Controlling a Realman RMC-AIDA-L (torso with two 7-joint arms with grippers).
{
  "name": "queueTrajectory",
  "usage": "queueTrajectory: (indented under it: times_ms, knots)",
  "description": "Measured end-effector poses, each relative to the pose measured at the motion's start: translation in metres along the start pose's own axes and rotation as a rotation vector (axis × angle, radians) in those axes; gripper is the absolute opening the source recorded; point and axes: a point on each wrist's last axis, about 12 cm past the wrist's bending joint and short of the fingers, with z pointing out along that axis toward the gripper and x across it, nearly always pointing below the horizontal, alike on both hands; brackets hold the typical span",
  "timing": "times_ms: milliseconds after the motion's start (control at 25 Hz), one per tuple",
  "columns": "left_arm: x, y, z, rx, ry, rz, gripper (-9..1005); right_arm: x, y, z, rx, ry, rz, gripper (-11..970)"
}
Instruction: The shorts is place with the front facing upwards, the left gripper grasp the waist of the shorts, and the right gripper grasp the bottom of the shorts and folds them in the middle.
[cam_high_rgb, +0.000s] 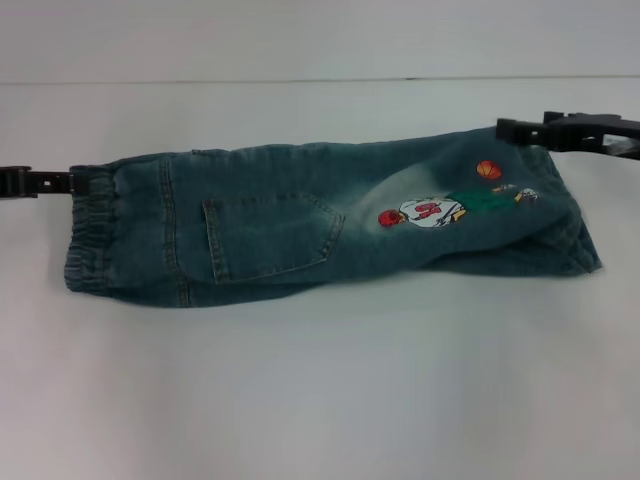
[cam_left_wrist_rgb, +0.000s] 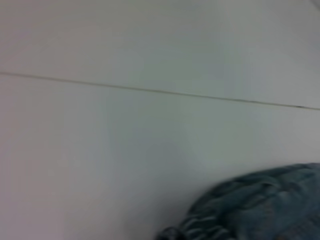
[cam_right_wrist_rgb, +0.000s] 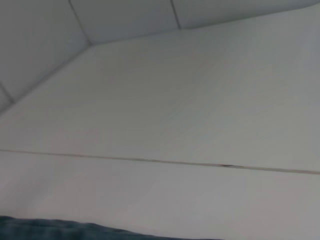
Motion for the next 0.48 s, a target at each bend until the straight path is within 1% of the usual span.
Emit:
queueTrajectory:
  times_ms: [40,120,240,360,480]
  knots:
    - [0.0,-0.002,-0.004,0.019,-0.005,0.014,890,-0.001,0.0,-0.005,-0.029,-0.006,0.009,931]
    - [0.003,-0.006,-0.012,0.073,-0.023,0.045,890,-0.005,0.003,-0.019,-0.12,-0.017,0.023,931]
    - [0.009,-0.015,-0.022,0.195,-0.047,0.118,890,-0.009,0.01,-0.038,-0.274,-0.009,0.01,930]
    - [0.016,-0.024,-0.025,0.297,-0.023,0.215,889,-0.01,0.022,-0.054,-0.444,0.042,-0.059,930]
    - [0.023,-0.033,-0.022,0.36,0.024,0.29,889,-0.006,0.034,-0.062,-0.57,0.111,-0.132,930]
